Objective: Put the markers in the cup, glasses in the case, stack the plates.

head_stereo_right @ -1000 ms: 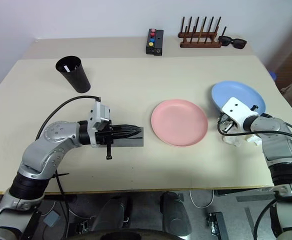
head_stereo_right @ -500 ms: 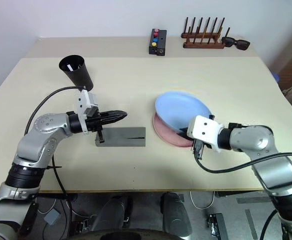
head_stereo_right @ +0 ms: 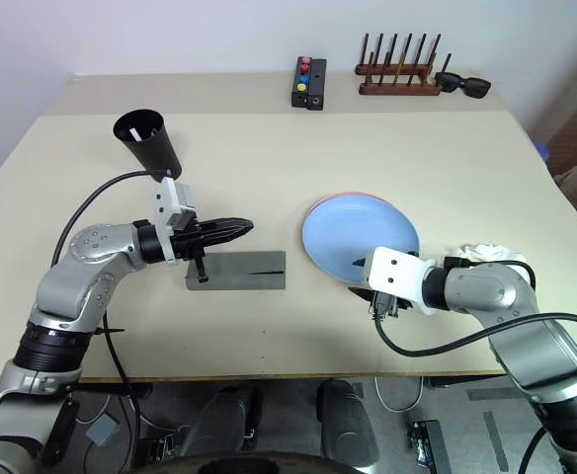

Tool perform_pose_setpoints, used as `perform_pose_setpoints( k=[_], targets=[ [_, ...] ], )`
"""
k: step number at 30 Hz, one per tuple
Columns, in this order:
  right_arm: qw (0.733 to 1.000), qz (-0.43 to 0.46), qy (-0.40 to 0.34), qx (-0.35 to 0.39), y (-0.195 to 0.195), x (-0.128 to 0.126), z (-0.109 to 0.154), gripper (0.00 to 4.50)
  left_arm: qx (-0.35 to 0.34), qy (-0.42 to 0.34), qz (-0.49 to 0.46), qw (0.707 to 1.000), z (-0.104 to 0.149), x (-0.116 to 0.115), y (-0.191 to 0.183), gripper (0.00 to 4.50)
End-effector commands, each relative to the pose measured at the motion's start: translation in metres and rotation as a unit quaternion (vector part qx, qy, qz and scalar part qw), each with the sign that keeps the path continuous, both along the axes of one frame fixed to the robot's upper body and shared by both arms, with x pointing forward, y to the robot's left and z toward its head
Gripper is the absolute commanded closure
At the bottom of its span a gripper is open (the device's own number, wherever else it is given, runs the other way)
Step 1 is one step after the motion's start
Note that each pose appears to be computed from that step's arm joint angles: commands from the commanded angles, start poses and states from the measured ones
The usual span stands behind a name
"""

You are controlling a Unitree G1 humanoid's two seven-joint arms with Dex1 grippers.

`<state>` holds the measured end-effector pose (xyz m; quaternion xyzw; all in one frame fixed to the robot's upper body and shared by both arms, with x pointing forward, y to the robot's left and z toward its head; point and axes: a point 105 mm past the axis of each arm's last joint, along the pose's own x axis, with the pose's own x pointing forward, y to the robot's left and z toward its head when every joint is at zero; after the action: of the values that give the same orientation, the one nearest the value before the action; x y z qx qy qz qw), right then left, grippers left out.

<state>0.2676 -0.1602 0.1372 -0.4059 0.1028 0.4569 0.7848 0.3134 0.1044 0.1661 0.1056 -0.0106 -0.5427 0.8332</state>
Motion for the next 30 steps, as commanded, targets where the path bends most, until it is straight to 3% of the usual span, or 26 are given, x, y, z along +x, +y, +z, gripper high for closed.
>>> perform_pose_setpoints(
  k=[1, 6, 9, 15, 23, 26, 30],
  targets=[
    [0.999, 0.003, -0.054, 0.001, -0.002, 0.003, 0.028, 1.51, -0.001, -0.026, -0.009, 1.000, 0.009, -0.003, -0.004, 4.50],
    [0.998, -0.037, -0.055, 0.012, -0.024, 0.002, 0.048, 1.51, -0.006, -0.024, -0.018, 1.000, 0.010, -0.004, -0.009, 4.50],
    [0.990, -0.129, -0.054, -0.007, -0.071, 0.004, 0.047, 1.51, -0.008, -0.018, -0.045, 0.999, 0.008, -0.013, -0.019, 4.50],
    [0.963, -0.266, -0.030, -0.027, -0.145, -0.011, 0.017, 1.51, -0.013, -0.006, -0.105, 0.994, 0.002, -0.036, -0.044, 4.50],
    [0.939, -0.343, -0.008, 0.024, -0.159, -0.004, -0.028, 1.51, -0.028, -0.006, -0.120, 0.992, 0.005, -0.037, -0.059, 4.50],
    [0.934, -0.352, -0.004, 0.058, -0.156, 0.002, -0.032, 2.32, -0.030, -0.006, -0.118, 0.993, 0.006, -0.036, -0.058, 4.50],
    [0.936, -0.346, -0.006, 0.059, -0.153, 0.004, -0.031, 4.40, -0.029, -0.008, -0.109, 0.994, 0.005, -0.033, -0.054, 4.50]
  ],
)
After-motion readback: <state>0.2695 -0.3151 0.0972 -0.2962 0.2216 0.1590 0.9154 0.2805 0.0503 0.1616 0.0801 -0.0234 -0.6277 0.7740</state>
